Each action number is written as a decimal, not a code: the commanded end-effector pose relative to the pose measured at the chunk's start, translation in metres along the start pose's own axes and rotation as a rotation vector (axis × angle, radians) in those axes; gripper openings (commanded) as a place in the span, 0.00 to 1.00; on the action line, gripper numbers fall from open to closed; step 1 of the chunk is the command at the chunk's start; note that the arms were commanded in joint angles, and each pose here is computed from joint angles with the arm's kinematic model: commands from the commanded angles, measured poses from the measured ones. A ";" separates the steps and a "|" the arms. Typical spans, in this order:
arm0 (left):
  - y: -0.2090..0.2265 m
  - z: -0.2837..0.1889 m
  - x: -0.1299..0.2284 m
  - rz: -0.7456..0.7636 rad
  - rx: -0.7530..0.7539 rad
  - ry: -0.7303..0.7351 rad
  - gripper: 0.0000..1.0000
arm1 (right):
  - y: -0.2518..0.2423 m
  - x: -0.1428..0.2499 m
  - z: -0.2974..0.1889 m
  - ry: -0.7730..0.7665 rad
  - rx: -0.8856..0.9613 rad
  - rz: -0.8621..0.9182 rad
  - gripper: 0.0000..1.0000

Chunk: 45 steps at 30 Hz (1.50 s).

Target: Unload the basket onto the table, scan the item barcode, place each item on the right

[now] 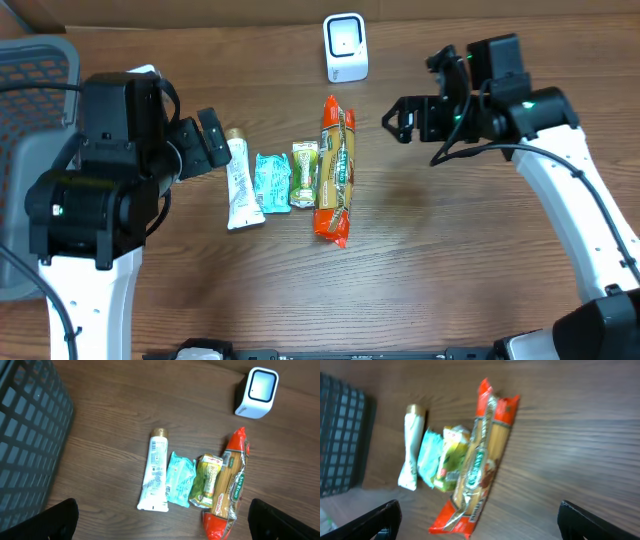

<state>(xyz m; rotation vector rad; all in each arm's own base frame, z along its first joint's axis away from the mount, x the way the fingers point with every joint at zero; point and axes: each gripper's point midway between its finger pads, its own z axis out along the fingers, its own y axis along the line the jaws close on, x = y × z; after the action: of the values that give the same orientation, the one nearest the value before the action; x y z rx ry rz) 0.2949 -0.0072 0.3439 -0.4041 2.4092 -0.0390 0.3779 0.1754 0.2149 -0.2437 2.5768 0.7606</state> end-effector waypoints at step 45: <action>-0.011 0.089 0.013 0.028 -0.082 0.230 1.00 | 0.011 -0.013 0.010 -0.045 0.020 0.174 1.00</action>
<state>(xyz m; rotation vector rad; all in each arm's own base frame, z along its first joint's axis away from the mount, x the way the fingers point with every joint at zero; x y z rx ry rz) 0.3434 -0.0127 0.2684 -0.4171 2.6526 0.0481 0.3821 0.1927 0.2094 -0.0723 2.6090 0.7780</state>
